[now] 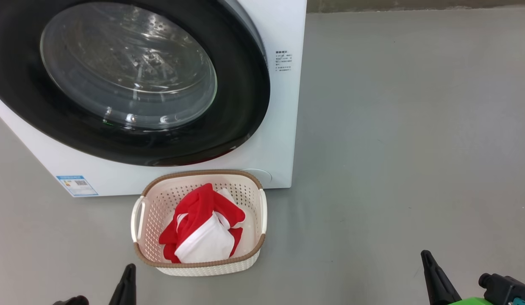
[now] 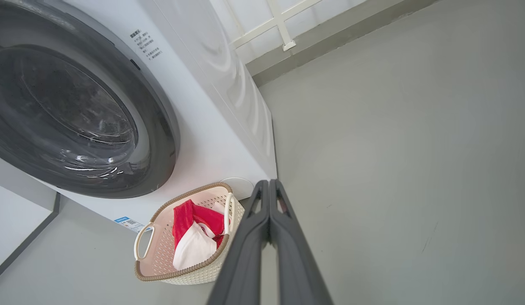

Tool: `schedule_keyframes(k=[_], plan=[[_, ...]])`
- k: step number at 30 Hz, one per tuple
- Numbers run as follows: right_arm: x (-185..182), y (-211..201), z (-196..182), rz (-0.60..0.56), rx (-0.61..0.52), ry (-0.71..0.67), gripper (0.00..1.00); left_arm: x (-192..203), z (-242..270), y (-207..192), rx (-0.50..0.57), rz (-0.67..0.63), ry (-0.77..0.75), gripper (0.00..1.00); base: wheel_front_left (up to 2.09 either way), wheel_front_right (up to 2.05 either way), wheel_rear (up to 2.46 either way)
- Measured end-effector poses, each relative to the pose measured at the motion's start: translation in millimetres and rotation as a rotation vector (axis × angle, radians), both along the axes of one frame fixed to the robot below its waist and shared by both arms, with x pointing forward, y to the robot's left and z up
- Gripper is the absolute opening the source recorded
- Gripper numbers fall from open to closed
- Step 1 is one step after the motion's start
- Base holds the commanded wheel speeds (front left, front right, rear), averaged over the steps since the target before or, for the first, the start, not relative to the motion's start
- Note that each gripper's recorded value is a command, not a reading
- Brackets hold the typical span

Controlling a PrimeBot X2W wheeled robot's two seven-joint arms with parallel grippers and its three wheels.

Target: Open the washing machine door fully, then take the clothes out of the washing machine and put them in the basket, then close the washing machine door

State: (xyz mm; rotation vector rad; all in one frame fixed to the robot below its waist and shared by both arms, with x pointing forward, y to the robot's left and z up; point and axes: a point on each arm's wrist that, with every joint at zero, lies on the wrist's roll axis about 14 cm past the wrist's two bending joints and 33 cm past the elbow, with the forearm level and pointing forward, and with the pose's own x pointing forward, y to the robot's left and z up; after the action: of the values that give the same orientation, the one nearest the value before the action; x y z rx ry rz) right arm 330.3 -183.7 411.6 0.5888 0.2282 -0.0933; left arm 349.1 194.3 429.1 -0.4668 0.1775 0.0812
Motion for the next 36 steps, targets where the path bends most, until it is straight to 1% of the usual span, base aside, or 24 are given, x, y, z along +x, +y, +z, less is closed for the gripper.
schedule_keyframes(k=[22, 36], plan=[[7, -9, 7, -0.078, 0.196, -0.006, 0.00, 3, 4, 2, -0.225, 0.058, 0.003, 0.00, 0.00, 0.00, 0.00], [14, -11, 15, -0.113, 0.341, -0.023, 0.00, 6, 8, 3, -0.388, 0.090, -0.001, 0.00, 0.00, 0.00, 0.00]])
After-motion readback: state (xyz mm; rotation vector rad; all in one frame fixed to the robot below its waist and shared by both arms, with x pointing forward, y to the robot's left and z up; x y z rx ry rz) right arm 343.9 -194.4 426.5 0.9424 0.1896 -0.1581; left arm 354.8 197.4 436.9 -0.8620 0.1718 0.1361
